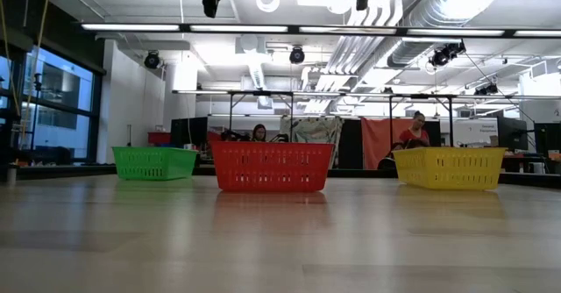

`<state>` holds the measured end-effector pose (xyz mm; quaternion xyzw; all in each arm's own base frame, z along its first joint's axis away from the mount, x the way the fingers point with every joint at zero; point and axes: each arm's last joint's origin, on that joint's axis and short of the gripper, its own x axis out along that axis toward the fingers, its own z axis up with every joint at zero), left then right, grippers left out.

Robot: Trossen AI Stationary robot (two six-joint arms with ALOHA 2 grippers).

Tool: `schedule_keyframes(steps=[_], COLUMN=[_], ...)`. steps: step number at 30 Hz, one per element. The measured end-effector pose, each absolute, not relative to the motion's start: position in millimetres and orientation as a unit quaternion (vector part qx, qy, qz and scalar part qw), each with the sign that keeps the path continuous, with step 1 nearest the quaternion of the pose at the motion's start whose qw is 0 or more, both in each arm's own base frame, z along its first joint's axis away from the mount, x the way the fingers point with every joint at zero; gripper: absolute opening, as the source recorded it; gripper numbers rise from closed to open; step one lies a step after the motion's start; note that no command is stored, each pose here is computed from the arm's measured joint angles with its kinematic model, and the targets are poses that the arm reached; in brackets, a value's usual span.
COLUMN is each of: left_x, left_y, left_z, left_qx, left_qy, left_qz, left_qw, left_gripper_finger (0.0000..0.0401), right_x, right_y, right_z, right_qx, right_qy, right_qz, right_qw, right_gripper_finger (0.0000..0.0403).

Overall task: Sort Halloween decoration
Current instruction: Put the orange spider toy into the red bin

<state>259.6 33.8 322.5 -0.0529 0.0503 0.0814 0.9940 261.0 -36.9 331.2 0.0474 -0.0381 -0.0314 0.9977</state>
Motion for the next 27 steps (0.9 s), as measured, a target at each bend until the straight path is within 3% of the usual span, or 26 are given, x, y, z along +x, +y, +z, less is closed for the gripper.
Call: schedule_keyframes(steps=[19, 27], left_x=[260, 286], left_y=[33, 32], left_z=[322, 319], left_qx=[-0.068, -0.049], left_qy=[0.054, 0.176], left_qz=[0.078, 0.051], left_qw=[0.993, 0.982], left_gripper_finger=[0.0, 0.0], right_x=[261, 261], right_y=[-37, -37], right_z=[331, 331], right_qx=[0.047, 0.047], right_qy=[-0.038, -0.038], right_qz=[-0.032, -0.032], right_qw=[0.998, 0.998], right_gripper_finger=[0.0204, 0.0204])
